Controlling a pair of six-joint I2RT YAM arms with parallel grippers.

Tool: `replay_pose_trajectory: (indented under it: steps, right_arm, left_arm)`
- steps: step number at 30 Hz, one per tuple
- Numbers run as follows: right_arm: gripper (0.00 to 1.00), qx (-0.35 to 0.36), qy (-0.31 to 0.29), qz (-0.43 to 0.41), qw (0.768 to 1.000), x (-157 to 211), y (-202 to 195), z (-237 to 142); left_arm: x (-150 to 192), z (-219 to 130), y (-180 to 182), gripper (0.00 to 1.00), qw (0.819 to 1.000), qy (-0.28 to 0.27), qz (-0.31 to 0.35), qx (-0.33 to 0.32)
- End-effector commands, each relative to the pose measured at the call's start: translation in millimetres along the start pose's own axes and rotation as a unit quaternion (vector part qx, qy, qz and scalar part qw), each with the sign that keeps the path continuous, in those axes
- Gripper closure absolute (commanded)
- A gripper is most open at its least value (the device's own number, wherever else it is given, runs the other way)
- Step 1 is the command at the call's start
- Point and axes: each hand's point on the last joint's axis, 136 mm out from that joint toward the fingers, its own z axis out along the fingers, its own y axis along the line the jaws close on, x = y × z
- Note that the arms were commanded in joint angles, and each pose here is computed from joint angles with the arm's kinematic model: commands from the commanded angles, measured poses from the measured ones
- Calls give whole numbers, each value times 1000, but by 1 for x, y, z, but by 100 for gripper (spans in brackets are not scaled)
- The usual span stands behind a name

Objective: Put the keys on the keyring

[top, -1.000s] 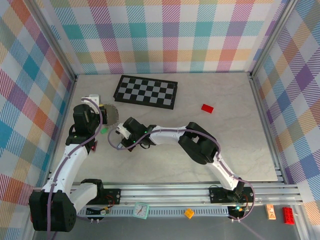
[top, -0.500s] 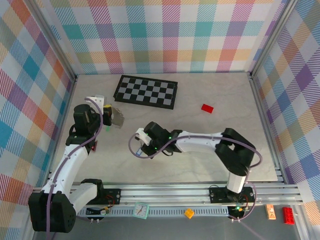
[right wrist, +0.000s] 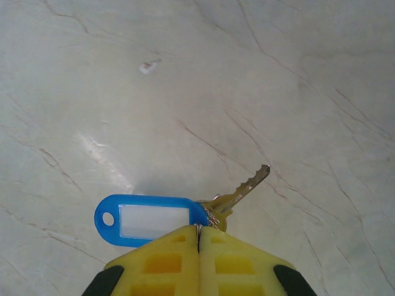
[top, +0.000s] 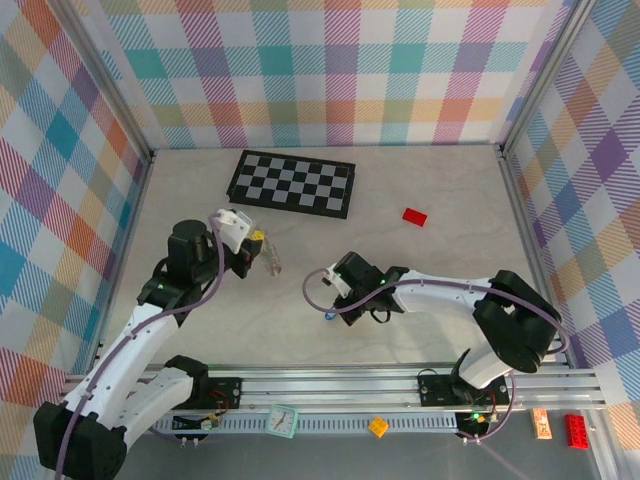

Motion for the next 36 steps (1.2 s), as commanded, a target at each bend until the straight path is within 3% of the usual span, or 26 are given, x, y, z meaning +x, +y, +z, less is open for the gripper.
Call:
replay_pose_trajectory:
  steps: [1, 9, 13, 16, 27, 36]
  right_arm:
    - [100, 17, 16, 42, 999, 12, -13, -1]
    - [97, 28, 41, 95, 994, 20, -29, 3]
    - [76, 36, 41, 103, 993, 16, -34, -2]
    - [71, 45, 42, 100, 993, 14, -36, -8]
    - [66, 43, 57, 106, 992, 17, -36, -7]
    - [62, -47, 59, 100, 992, 13, -25, -2]
  left_arm:
    - [-5, -3, -19, 100, 999, -5, 29, 31]
    - [-2, 1, -46, 100, 997, -7, 48, 66]
    - [1, 2, -48, 100, 996, -3, 51, 70]
    - [5, 4, -47, 100, 996, 4, 50, 67]
    - [6, 4, -50, 100, 996, 9, 54, 73]
    - [7, 4, -53, 100, 995, 9, 56, 80]
